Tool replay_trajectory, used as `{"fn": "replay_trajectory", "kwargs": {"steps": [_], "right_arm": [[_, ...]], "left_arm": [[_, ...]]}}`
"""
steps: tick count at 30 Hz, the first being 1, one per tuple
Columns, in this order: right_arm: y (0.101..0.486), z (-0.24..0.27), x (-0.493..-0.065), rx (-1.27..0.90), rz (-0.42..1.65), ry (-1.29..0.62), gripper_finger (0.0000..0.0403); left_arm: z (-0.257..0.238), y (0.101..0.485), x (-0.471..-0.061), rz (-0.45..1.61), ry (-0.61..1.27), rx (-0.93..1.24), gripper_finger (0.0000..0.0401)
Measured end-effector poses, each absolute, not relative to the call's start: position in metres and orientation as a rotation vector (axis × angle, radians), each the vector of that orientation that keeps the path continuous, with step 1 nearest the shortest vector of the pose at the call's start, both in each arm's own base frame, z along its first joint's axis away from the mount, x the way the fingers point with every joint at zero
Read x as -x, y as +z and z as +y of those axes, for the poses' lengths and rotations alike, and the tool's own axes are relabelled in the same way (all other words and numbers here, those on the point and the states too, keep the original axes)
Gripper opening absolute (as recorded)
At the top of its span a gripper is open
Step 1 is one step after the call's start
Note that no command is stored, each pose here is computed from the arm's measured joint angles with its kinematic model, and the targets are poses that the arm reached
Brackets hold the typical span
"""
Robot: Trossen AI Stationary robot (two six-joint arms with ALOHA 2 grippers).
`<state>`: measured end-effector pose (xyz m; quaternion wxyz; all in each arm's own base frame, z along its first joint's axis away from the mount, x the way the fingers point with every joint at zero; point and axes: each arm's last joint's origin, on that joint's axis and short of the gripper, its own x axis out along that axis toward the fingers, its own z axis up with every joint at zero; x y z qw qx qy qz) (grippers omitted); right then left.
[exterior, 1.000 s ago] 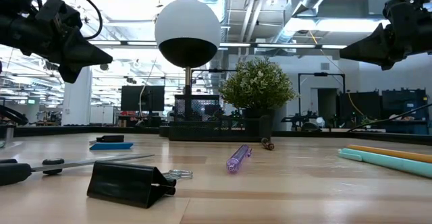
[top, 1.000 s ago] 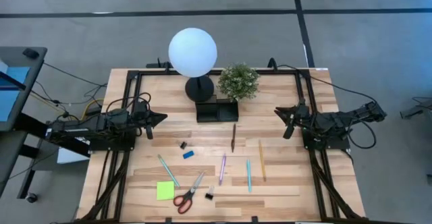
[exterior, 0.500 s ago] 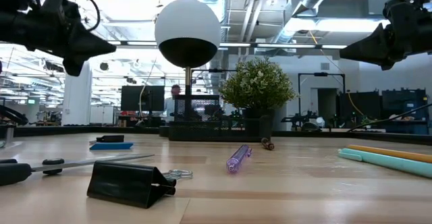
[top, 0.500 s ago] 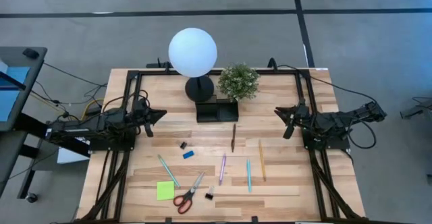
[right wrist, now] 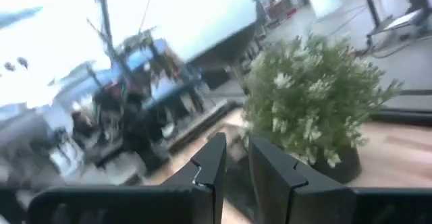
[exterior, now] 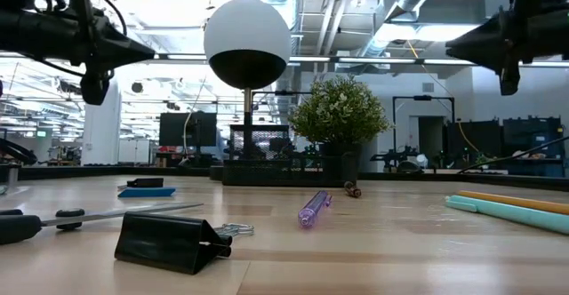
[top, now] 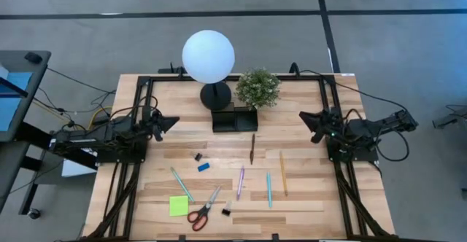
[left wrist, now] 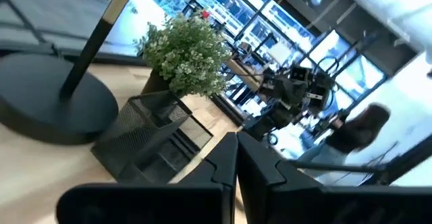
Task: Pick and place office supplies into organizer
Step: Put the yellow pencil into the black desk organizer
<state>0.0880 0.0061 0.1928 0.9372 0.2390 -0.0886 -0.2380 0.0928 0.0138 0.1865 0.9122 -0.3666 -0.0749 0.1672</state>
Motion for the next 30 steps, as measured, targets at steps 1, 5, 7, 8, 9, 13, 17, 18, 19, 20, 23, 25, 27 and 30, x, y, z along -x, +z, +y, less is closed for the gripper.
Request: {"fn": "replay_trajectory", "kwargs": {"steps": [1,5,7,8,9,13,17,18,19,20,23,25,27,30], "right_arm": [[0.193,0.005,-0.088,-0.495,-0.190,-0.514,0.0059],[0.196,0.004,-0.087,-0.524,-0.224,-0.520,0.0059],[0.198,0.003,-0.087,-0.507,-0.241,-0.525,0.0059],[0.200,0.003,-0.087,-0.496,-0.251,-0.528,0.0059],[0.202,0.002,-0.087,-0.501,-0.267,-0.521,0.0059],[0.219,0.004,-0.085,-0.517,-0.394,-0.347,0.0059],[0.252,0.005,-0.081,-0.389,-0.475,-0.243,0.0059],[0.262,0.006,-0.082,-0.357,-0.465,-0.250,0.0059],[0.273,0.007,-0.086,-0.324,-0.443,-0.259,0.0059],[0.282,0.009,-0.090,-0.283,-0.414,-0.268,0.0059],[0.321,0.015,-0.110,-0.161,-0.320,-0.294,0.0059],[0.338,0.021,-0.131,-0.096,-0.198,-0.296,0.0059],[0.347,0.027,-0.152,-0.080,-0.050,-0.296,0.0059],[0.344,0.037,-0.185,-0.136,0.151,-0.314,0.0059]], "left_arm": [[0.014,0.187,-0.093,-0.165,0.355,0.779,0.0000],[0.015,0.189,-0.092,-0.204,0.366,0.810,0.0000],[0.015,0.192,-0.092,-0.229,0.356,0.813,0.0005],[0.015,0.193,-0.092,-0.242,0.351,0.814,0.0010],[0.015,0.195,-0.092,-0.254,0.345,0.816,0.0017],[0.015,0.199,-0.091,-0.298,0.326,0.822,0.0051],[0.015,0.201,-0.091,-0.317,0.317,0.825,0.0088],[0.015,0.202,-0.091,-0.327,0.307,0.827,0.0095],[0.014,0.203,-0.091,-0.332,0.293,0.829,0.0102],[0.014,0.204,-0.091,-0.332,0.280,0.836,0.0106],[0.013,0.211,-0.090,-0.308,0.255,0.847,0.0112],[0.013,0.220,-0.091,-0.288,0.250,0.826,0.0113],[0.013,0.231,-0.093,-0.251,0.254,0.780,0.0113],[0.013,0.246,-0.100,-0.192,0.277,0.698,0.0113]]}}
